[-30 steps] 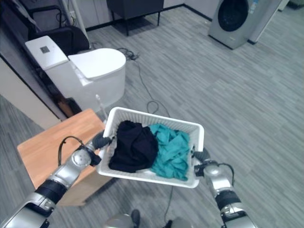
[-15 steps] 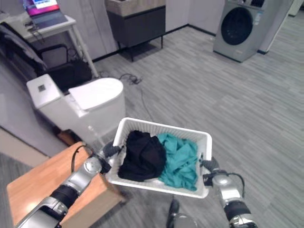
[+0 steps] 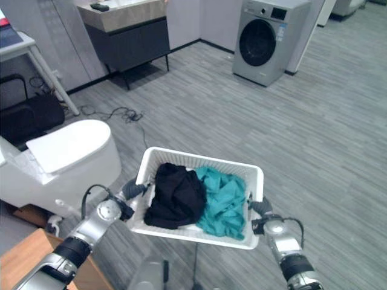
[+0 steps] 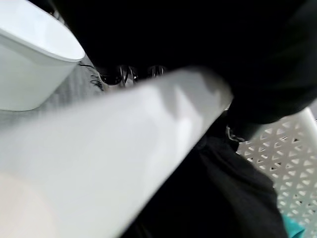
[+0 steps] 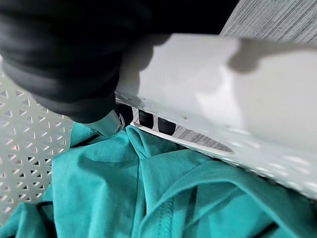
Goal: Grab the laundry basket,head to the washer,open it,put in the laundry and shut it.
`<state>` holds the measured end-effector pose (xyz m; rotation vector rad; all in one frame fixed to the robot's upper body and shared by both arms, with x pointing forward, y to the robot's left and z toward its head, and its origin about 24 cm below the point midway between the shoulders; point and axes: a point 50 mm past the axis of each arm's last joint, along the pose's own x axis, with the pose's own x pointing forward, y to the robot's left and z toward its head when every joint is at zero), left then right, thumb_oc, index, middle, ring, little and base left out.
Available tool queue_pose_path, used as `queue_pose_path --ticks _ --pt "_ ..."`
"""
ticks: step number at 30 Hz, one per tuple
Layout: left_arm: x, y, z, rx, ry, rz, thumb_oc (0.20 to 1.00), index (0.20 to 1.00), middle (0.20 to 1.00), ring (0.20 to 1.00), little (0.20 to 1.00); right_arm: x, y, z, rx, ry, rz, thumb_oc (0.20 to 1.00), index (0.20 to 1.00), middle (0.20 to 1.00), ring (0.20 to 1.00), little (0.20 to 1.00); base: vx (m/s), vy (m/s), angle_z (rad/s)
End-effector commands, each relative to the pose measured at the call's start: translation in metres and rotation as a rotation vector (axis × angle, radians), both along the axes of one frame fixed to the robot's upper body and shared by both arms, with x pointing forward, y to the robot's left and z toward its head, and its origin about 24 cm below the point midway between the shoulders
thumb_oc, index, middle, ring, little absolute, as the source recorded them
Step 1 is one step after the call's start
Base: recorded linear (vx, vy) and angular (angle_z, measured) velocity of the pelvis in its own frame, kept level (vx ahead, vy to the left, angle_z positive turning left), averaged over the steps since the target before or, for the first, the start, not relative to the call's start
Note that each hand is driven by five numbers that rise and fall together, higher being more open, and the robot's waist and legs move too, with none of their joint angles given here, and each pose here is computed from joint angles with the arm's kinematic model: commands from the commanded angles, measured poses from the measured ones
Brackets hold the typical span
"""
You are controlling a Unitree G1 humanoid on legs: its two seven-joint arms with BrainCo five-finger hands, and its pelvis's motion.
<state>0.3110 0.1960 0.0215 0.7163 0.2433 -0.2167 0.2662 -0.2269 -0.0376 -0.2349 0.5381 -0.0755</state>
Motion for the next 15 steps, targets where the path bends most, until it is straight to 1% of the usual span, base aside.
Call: queue_pose_path --ticks 1,5,9,12,15 --pt "0.025 0.018 0.040 0.019 -0.164 0.069 0.200 0.200 0.200 0.200 0.200 0.025 -0.014 0.055 0.040 -0.261 0.035 0.200 0.200 0.200 0.200 0.200 0.13 0.042 0.12" --pt "0.029 0.018 0.046 0.018 -0.180 0.067 0.200 0.200 0.200 0.200 0.200 0.028 -0.007 0.056 0.055 -0.277 0.038 0.200 0.200 0.200 0.200 0.200 0.26 0.066 -0.13" --pt "0.028 0.019 0.047 0.029 -0.180 0.063 0.200 0.200 0.200 0.200 0.200 0.028 -0.006 0.053 0.068 -0.268 0.026 0.200 0.200 0.200 0.200 0.200 0.26 0.110 -0.13" --pt "0.030 0.019 0.049 0.042 -0.187 0.055 0.200 0.200 0.200 0.200 0.200 0.029 -0.010 0.053 0.069 -0.273 0.005 0.200 0.200 0.200 0.200 0.200 0.49 0.234 -0.03" --pt "0.031 0.020 0.053 0.057 -0.197 0.047 0.200 0.200 0.200 0.200 0.200 0.026 -0.008 0.050 0.075 -0.267 0.008 0.200 0.200 0.200 0.200 0.200 0.36 0.244 -0.02"
